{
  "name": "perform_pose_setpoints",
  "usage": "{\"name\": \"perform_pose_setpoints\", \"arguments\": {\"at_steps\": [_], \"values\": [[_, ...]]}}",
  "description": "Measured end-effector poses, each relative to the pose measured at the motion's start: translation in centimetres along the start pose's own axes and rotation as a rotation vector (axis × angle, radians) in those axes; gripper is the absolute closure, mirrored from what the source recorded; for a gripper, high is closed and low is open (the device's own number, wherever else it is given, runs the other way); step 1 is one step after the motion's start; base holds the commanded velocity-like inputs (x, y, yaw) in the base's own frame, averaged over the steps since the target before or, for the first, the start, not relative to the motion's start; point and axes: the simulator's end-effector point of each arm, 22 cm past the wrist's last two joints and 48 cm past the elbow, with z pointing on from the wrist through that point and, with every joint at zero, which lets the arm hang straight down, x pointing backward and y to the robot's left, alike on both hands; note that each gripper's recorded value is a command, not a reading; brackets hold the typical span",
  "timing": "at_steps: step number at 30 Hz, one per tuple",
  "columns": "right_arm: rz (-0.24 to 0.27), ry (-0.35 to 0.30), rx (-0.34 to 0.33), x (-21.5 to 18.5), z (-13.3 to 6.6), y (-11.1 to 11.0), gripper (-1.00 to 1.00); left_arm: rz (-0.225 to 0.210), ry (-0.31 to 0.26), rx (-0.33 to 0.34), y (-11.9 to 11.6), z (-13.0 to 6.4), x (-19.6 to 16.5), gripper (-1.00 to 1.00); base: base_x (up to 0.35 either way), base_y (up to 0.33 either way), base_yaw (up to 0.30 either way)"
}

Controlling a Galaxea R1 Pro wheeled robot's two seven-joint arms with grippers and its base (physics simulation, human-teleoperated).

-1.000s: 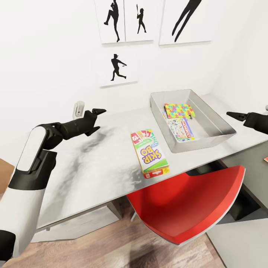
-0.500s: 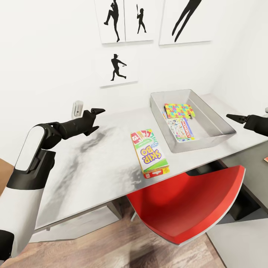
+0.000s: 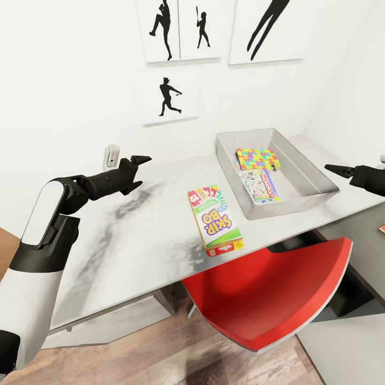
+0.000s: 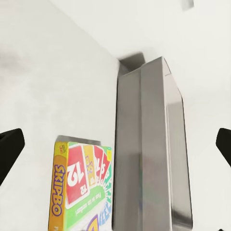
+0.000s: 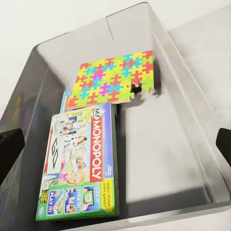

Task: Put all the toys in the child's room - the three board games (two on the bed and one on the table), the two jigsaw puzzles on the table, and the tennis ball on the table - inside the toy box on the table in the child's room.

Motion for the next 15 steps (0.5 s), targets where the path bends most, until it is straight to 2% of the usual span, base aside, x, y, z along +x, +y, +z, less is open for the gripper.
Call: {"name": "perform_pose_setpoints", "arguments": {"at_steps": [15], "values": [[-0.004,0.020,-0.010,0.83,0.41,0.50,-1.00,0.002,0.000,0.007,-0.22,-0.05,0.03,-1.00,0.000,0.000,0.000]]}}
